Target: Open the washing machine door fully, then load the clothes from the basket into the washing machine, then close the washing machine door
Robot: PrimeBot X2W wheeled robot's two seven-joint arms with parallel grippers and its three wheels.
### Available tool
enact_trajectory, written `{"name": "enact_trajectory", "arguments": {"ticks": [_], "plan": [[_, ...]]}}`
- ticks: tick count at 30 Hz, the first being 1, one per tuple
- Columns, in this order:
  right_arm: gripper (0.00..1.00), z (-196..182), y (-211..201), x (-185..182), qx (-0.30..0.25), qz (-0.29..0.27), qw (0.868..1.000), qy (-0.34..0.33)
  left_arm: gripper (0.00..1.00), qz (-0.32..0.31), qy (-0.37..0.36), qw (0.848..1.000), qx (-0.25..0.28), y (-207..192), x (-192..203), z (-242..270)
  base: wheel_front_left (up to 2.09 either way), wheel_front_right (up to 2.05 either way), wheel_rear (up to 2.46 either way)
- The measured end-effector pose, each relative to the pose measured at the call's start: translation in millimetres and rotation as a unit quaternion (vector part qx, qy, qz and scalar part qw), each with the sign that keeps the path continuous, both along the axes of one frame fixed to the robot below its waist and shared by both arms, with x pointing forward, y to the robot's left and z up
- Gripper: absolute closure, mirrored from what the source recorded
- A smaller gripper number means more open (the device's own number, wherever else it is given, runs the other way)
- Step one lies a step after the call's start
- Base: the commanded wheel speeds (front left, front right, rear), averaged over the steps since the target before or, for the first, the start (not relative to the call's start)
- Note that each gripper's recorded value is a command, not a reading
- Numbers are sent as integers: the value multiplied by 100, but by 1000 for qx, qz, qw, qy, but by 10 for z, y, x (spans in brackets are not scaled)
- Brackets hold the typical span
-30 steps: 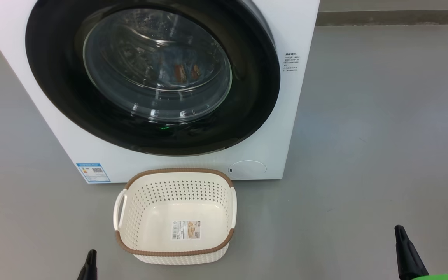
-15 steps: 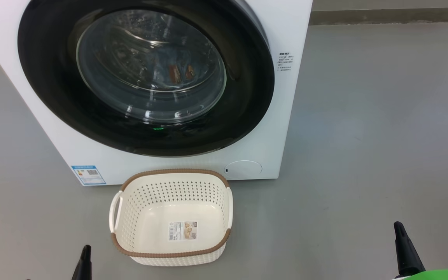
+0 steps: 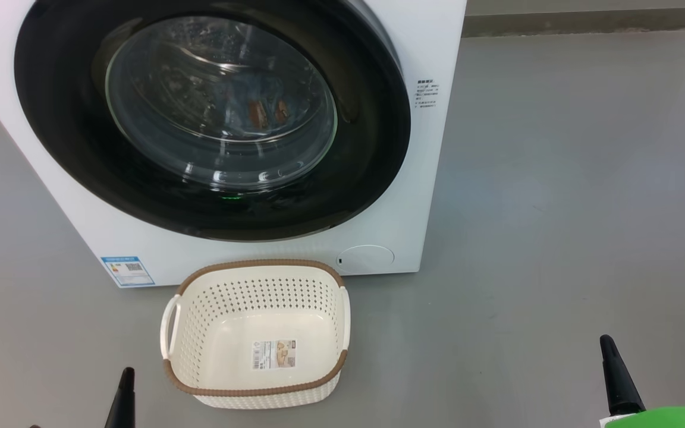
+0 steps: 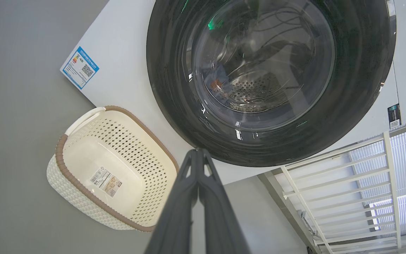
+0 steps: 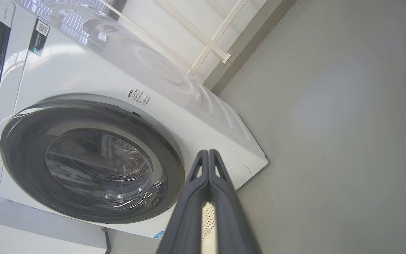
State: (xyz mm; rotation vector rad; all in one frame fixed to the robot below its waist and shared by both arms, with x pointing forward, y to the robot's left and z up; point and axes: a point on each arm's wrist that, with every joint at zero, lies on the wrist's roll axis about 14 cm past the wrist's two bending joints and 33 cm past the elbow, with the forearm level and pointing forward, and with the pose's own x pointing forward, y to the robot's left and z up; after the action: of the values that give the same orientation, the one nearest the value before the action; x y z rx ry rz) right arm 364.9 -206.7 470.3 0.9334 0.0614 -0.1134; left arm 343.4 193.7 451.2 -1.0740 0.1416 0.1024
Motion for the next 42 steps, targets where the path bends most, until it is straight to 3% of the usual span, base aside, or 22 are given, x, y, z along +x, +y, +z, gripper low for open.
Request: {"name": "enact_trajectory", "arguments": {"ticks": [21, 42], "plan": [[100, 36, -9, 48, 128, -8, 992, -8, 100, 9, -9, 995, -95, -1, 122, 82, 0, 0, 0], [100, 76, 3, 79, 253, -10, 967, -20, 100, 9, -29, 981, -192, -50, 273, 227, 0, 0, 0]]}}
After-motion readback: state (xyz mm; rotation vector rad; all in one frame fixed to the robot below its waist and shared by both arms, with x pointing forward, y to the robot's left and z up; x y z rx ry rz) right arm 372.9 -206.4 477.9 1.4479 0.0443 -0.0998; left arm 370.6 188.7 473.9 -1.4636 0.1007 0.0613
